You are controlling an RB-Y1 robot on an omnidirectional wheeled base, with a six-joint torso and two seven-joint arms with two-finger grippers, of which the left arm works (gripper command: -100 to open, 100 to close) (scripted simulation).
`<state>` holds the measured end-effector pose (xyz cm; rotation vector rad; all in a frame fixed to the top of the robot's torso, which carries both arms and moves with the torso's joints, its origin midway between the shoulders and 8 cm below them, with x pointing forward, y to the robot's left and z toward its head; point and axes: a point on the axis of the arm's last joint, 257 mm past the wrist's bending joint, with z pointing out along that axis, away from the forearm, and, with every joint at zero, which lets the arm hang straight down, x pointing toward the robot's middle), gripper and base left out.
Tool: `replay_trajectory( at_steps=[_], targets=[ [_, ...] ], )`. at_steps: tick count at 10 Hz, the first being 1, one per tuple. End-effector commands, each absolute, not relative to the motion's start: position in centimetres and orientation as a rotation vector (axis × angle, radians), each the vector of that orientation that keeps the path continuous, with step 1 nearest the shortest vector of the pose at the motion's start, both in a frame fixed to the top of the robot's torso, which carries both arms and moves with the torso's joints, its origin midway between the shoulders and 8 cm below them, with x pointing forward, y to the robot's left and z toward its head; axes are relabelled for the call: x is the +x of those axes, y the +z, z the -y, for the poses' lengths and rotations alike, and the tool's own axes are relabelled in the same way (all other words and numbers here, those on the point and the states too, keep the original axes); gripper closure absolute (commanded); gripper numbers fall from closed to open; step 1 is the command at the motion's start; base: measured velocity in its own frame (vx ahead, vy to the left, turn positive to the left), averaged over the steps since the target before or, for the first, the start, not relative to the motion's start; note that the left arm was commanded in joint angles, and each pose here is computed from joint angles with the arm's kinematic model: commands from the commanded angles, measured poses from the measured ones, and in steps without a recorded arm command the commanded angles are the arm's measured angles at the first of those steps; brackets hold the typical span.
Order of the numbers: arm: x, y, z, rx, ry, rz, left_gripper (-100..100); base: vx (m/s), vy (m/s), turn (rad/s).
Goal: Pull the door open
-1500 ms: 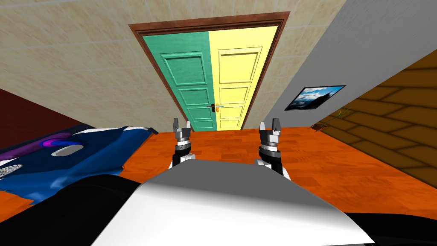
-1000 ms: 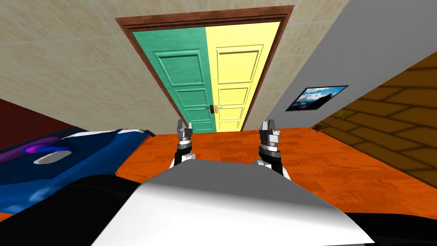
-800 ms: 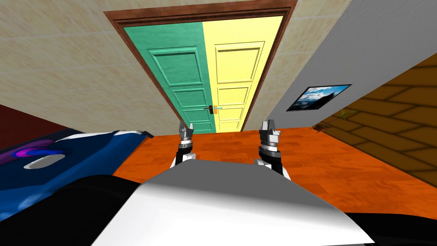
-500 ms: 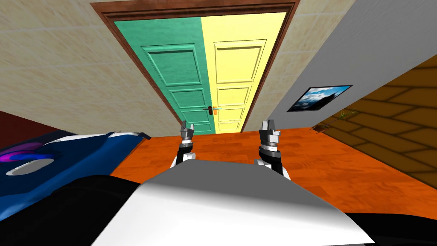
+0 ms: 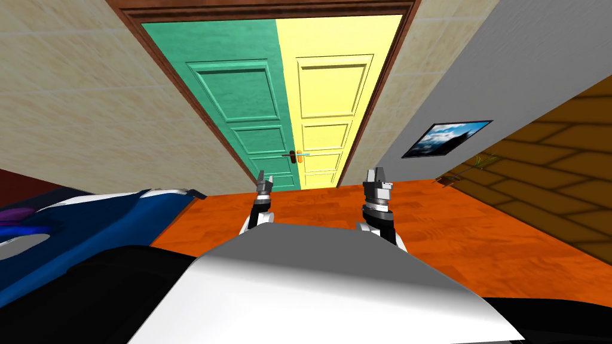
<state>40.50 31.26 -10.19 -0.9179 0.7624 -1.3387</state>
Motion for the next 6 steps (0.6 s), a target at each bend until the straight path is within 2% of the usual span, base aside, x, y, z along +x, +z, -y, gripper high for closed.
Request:
replay_trajectory(
  at_steps=[1, 6],
  targets=[
    [41.1, -11.2, -31.6, -0.935, -1.327, -0.780, -100, 0.095, 0.007, -0.017],
    [42.6, -14.1, -32.7, -0.988, -1.290, -0.831, -100, 0.097, 0.000, -0.027]
  ],
)
